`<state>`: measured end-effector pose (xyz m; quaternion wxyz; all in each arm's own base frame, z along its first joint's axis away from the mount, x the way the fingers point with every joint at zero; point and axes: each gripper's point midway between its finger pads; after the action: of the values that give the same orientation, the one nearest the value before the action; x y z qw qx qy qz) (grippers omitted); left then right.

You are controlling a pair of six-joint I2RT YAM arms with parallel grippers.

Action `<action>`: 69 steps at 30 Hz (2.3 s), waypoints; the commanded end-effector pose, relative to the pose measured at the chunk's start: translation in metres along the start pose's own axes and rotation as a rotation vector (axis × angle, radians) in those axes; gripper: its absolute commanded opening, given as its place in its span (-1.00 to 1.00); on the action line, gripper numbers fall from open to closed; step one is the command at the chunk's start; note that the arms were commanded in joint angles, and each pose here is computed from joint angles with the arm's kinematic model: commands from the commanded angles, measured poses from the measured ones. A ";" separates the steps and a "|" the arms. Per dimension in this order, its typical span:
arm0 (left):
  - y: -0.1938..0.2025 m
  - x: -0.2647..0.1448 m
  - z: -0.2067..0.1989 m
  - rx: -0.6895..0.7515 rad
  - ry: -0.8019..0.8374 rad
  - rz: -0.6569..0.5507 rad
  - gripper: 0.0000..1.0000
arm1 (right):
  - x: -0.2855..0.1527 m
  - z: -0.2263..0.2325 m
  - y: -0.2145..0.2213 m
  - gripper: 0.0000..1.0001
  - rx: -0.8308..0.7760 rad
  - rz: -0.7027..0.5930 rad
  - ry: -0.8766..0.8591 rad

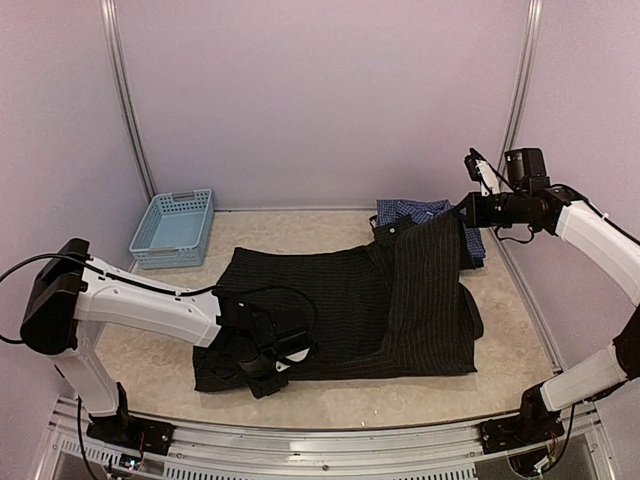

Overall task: Fold and stack the long sleeve shirts
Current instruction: Fold the flattened shirt at the center of the board.

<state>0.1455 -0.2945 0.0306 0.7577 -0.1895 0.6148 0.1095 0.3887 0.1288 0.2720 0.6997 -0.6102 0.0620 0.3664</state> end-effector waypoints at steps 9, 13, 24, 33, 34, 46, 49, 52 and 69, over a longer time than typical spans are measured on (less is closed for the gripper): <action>0.009 0.005 0.006 -0.040 -0.022 0.057 -0.74 | -0.006 -0.006 -0.006 -1.00 -0.010 -0.011 0.025; 0.006 -0.002 0.008 -0.053 -0.014 0.034 -0.79 | -0.004 -0.007 -0.004 -1.00 -0.010 -0.006 0.027; -0.005 -0.025 0.023 -0.112 0.034 -0.057 -0.92 | -0.011 -0.010 -0.010 -1.00 -0.017 -0.024 0.057; -0.019 -0.027 0.046 -0.156 0.072 -0.098 -1.00 | -0.017 -0.010 -0.028 -1.00 -0.031 -0.068 0.072; -0.020 -0.025 0.047 -0.155 0.076 -0.100 -1.00 | -0.017 -0.010 -0.030 -1.00 -0.035 -0.074 0.072; -0.030 -0.003 0.074 -0.195 0.080 -0.074 -1.00 | -0.008 -0.013 -0.043 -1.00 -0.089 -0.106 0.083; -0.031 0.000 0.078 -0.194 0.071 -0.061 -1.00 | -0.007 -0.018 -0.042 -1.00 -0.091 -0.098 0.107; -0.031 0.002 0.082 -0.201 0.065 -0.047 -1.00 | -0.007 -0.024 -0.042 -1.00 -0.093 -0.098 0.144; -0.012 0.008 0.103 -0.281 0.036 -0.012 -0.78 | 0.002 -0.046 -0.047 -1.00 -0.079 -0.082 0.218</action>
<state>0.2429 -0.2700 0.0448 0.7173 -0.2959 0.6060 0.1750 0.4260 0.0980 0.2861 0.6756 -0.6702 0.0993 0.2907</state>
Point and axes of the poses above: each gripper's point midway between its finger pads, its own x axis out along the fingers, its own z axis along the line the jaws close on, y = z × x, and after that the axes turned 2 degrees about x, right-handed
